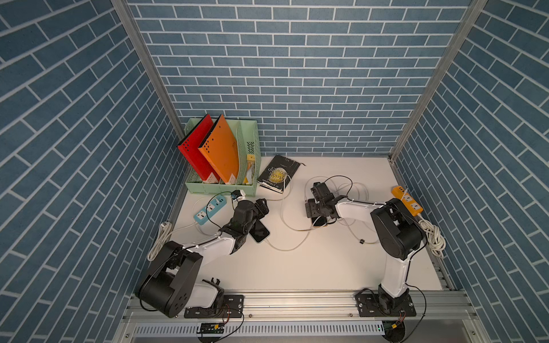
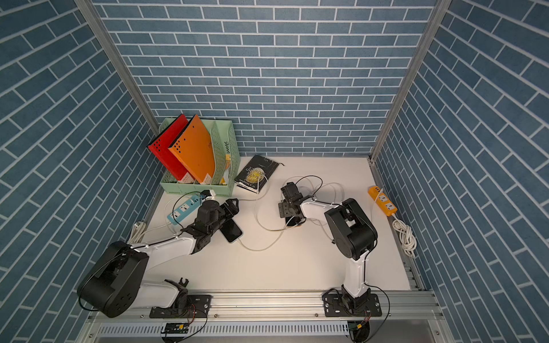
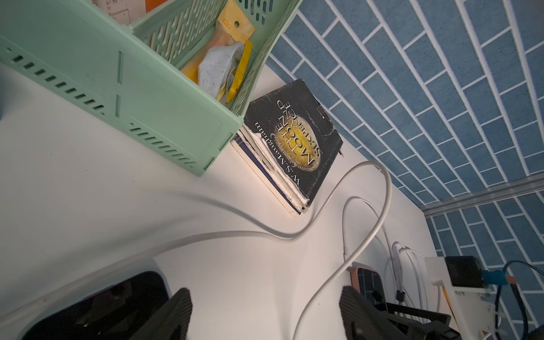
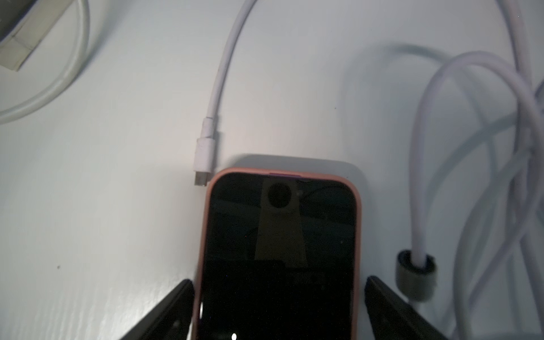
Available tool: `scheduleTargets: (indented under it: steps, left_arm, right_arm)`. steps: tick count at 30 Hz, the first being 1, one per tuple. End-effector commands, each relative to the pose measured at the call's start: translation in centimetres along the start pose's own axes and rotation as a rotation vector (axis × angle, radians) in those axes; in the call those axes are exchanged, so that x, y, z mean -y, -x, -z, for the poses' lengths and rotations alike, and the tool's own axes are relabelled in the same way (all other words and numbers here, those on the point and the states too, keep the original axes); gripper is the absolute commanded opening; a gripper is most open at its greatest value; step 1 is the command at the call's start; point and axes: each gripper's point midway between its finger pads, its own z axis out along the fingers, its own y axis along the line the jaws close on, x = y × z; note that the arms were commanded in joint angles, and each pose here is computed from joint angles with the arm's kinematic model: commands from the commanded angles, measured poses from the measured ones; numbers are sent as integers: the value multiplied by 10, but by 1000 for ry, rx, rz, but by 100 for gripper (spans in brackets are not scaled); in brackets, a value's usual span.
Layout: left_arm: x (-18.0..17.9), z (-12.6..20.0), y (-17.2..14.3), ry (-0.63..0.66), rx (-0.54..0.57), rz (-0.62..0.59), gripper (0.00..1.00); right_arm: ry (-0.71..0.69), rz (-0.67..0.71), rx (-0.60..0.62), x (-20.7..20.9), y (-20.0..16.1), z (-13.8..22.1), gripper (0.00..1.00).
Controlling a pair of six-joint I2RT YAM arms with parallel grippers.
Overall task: Plug the charging cable into the phone
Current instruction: Pick up the phone at the center of the board.
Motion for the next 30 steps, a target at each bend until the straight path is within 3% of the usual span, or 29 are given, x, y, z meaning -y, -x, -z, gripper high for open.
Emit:
scheduleTargets:
  steps: [1,11,16,30]
  left_arm:
    - [0,0,-2,0,-4,-20,83]
    - [-1,-4,-6,3,-15,-24,83]
    - [-4,-6,-7,15,-22,-30,82]
    - [17,-7,-13,-118,-34,-41,80]
  right_arm:
    - [7,7,-123,-1,-33,-17,92]
    - [-49,62,-187,-6,-47,-29,84]
    - [-62,72,-167,-10,-42,-34,76]
    - [141,79,189,-61,72,10,57]
